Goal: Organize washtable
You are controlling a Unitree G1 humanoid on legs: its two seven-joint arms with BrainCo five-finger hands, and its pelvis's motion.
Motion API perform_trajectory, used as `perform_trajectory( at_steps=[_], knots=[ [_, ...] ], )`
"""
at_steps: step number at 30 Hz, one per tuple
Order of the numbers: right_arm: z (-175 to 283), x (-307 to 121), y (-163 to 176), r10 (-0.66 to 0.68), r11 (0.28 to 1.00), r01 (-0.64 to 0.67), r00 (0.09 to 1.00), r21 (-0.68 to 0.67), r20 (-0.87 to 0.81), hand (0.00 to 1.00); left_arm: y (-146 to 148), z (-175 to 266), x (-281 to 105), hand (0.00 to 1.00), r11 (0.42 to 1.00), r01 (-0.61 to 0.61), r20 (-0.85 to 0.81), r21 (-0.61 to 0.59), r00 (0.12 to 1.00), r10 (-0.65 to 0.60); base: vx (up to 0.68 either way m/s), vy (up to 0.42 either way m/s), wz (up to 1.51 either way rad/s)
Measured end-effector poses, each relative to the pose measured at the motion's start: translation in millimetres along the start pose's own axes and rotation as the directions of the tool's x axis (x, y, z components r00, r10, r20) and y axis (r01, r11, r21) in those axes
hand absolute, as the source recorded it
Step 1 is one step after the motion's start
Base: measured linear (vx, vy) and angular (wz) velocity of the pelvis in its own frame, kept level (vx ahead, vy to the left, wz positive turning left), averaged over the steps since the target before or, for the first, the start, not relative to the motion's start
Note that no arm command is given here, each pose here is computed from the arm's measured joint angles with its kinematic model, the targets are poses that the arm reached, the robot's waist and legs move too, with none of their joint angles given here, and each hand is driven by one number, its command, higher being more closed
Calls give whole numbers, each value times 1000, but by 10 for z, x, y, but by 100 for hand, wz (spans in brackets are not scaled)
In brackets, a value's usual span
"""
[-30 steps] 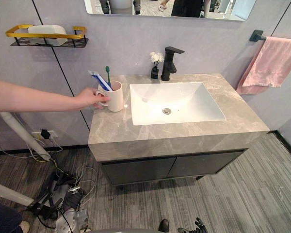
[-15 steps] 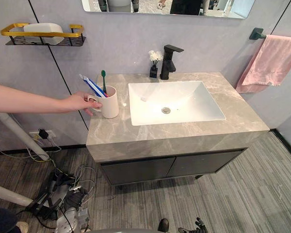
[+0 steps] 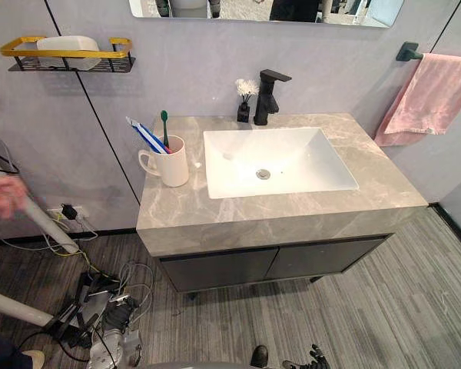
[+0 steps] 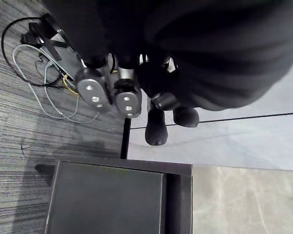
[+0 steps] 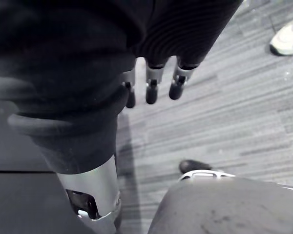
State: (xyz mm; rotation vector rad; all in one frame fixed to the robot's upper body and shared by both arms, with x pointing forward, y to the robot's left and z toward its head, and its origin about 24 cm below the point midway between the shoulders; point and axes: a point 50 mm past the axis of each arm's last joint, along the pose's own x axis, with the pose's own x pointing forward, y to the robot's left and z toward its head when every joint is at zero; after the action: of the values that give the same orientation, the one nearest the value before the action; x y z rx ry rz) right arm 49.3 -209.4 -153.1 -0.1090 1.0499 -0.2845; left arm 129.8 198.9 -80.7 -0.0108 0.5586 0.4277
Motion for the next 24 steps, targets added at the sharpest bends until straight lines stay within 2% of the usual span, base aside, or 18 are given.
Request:
perform_trajectory(
  at_steps=[3,6,13,19,24],
  knots=[
    [-1,0,-3,-2,1000,2,1000,-1,0,0,-55,59,6,100,1000,20,24,5,1000,-20,0,0,0],
    [-1,-1,-1,-2,1000,2,1000,-2,0,0,-144,382,-25,100,999,44,164,17,985,-46,0,0,0],
    [-5,-3,12,3,1000,-3,1000,-6,4,0,-431,1218,-340,100,983,181,537,-23,832,-141,0,0,1],
    [-36,10,29,22,999,-22,1000,-44,-11,0,-653,1448,-522,100,954,301,645,-1,729,-230,-14,3,3],
    [-14,47,30,26,998,-27,1000,-60,-18,0,-658,1512,-447,100,955,293,660,52,707,-253,-5,2,-3]
  ],
)
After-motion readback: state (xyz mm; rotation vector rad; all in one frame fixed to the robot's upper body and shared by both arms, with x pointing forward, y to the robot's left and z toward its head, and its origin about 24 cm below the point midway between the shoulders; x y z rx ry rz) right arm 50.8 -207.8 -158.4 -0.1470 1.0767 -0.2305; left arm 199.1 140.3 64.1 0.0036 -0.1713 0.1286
